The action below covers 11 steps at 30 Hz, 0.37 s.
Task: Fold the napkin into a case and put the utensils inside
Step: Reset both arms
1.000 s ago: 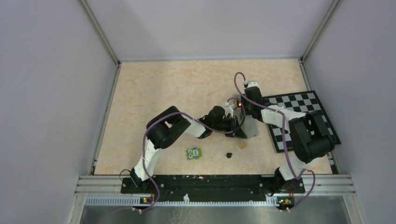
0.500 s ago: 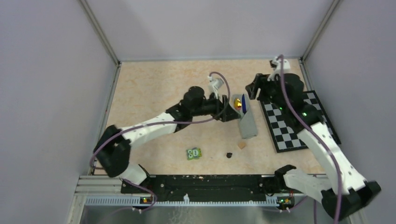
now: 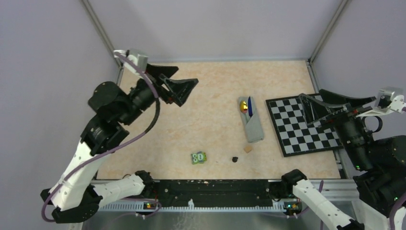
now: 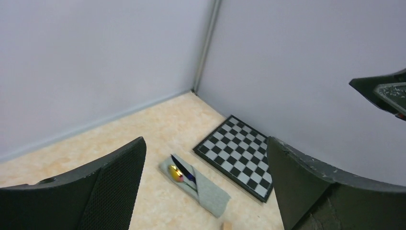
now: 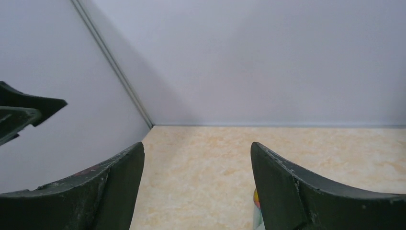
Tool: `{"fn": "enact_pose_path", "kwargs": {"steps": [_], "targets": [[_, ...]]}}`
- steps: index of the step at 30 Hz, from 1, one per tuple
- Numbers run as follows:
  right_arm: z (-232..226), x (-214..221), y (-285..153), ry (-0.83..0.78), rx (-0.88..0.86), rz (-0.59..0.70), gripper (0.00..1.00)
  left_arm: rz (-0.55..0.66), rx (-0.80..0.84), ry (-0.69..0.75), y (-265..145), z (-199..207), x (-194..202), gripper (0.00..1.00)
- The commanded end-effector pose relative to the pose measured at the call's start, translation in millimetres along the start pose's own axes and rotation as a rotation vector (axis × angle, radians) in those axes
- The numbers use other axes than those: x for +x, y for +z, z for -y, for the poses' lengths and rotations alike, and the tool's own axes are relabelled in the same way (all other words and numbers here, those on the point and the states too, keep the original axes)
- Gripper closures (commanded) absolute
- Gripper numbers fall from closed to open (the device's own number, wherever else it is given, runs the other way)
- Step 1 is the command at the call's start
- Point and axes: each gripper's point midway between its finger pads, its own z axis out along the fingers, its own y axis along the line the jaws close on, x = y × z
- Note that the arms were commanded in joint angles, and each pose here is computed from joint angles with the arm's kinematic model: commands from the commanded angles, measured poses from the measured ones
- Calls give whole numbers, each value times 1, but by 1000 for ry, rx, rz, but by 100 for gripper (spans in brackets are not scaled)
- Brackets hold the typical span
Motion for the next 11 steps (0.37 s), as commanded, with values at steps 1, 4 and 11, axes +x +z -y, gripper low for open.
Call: {"fn": "enact_pose_path", "kwargs": {"steps": [1,4,11], "targets": [[11,-11,-12,-34,61,18,20,51,-131,95,-34,-17,-33,1],[12,-23,-20,-35,75,59,20,108,-158,114,-53,-18,-54,1],[11,-29,-25,-32,70,84,20,150,-206,130,-76,-23,-69,1]]}}
